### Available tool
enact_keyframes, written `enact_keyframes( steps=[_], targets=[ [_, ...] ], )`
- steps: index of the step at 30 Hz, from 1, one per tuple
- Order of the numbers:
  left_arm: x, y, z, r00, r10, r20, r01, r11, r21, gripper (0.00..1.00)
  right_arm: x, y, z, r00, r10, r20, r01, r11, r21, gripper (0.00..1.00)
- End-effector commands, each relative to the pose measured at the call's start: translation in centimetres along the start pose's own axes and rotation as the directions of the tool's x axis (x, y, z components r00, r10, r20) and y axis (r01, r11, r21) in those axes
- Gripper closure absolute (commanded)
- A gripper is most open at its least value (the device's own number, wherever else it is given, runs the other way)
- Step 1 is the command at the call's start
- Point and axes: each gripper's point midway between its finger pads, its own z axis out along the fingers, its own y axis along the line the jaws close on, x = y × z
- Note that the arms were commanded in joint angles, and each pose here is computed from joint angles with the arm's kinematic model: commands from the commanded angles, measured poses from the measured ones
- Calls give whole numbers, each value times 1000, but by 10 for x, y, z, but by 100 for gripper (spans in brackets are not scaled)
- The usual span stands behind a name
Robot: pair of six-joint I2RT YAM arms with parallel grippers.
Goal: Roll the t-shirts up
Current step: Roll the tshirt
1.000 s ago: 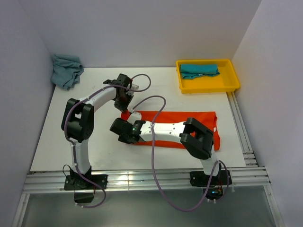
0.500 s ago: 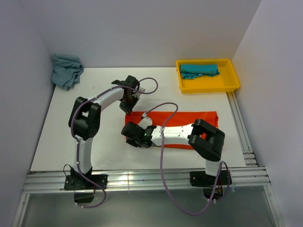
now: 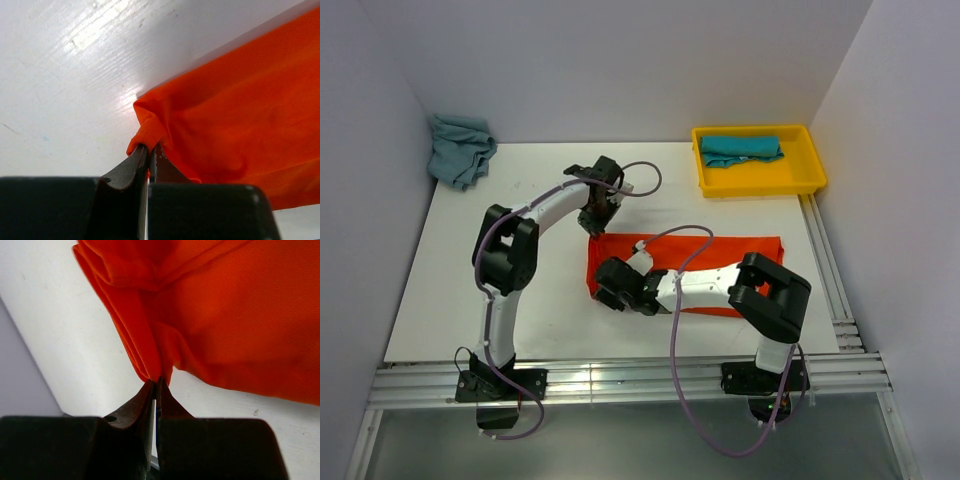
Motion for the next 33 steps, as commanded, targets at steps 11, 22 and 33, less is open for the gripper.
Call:
enact_keyframes(
  steps=[11,22,33],
  targets=[
    [-14,-6,2,998,58,2,-58,998,-30,96,-22,54,-26,997,78,-16,-80,983,-166,100],
    [-14,-12,5,996,88,-12,-89,995,-48,96,-26,58,-25,988,141,-55,-150,966,-211,100],
    [-14,-16,0,995,104,-6,-104,993,-53,94,-29,22,-23,976,217,-33,-219,958,-186,100]
  ],
)
